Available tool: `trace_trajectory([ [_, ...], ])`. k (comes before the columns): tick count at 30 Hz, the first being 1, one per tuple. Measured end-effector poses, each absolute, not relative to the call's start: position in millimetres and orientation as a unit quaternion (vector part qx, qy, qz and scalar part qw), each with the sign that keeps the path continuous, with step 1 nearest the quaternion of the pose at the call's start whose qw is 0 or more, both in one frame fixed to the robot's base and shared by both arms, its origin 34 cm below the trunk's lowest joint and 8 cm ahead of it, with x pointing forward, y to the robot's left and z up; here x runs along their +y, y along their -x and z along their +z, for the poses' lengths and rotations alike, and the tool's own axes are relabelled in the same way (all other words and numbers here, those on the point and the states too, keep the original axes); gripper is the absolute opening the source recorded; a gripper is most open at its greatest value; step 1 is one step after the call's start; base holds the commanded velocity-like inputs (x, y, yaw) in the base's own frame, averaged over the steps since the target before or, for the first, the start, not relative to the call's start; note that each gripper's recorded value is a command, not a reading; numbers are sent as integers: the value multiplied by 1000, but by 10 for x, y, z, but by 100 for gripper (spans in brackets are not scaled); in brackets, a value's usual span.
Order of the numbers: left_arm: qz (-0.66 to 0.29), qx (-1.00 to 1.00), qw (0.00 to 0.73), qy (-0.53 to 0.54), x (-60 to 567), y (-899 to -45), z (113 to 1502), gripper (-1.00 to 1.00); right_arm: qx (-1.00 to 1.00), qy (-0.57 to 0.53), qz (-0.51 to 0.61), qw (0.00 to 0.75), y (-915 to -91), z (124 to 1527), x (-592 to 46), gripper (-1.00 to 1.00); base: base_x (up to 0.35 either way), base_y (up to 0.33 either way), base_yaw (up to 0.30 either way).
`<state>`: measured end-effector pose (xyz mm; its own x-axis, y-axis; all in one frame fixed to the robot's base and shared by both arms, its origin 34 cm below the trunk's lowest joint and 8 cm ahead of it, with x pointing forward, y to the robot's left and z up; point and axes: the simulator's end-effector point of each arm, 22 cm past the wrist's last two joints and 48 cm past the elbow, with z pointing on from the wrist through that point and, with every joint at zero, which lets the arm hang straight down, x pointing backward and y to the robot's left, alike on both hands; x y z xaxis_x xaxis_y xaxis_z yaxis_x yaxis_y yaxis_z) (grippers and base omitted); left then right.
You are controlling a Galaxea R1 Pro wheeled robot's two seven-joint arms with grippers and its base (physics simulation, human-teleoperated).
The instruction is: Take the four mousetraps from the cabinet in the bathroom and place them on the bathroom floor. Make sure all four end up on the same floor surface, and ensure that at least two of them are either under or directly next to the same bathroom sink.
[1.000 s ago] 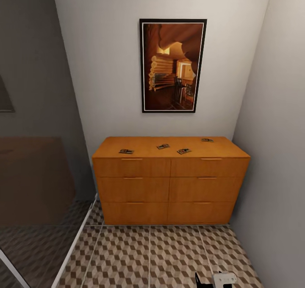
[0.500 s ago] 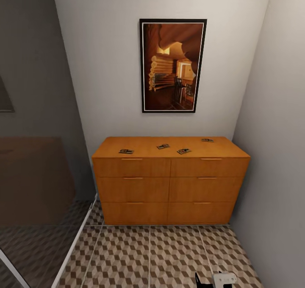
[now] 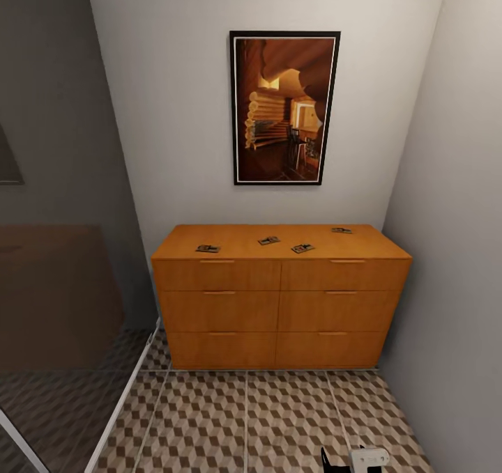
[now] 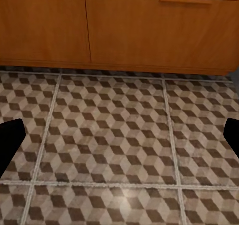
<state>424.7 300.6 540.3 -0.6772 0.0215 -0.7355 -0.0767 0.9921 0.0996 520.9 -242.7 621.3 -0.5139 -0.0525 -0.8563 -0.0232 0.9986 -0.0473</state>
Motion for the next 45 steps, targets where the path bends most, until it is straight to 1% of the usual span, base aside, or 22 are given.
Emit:
trace_trajectory([
  [45, 61, 914, 402, 15, 3011, -4248, 5404, 100, 870, 22, -15, 493, -5210, 6214, -2428, 100, 0, 0, 0],
])
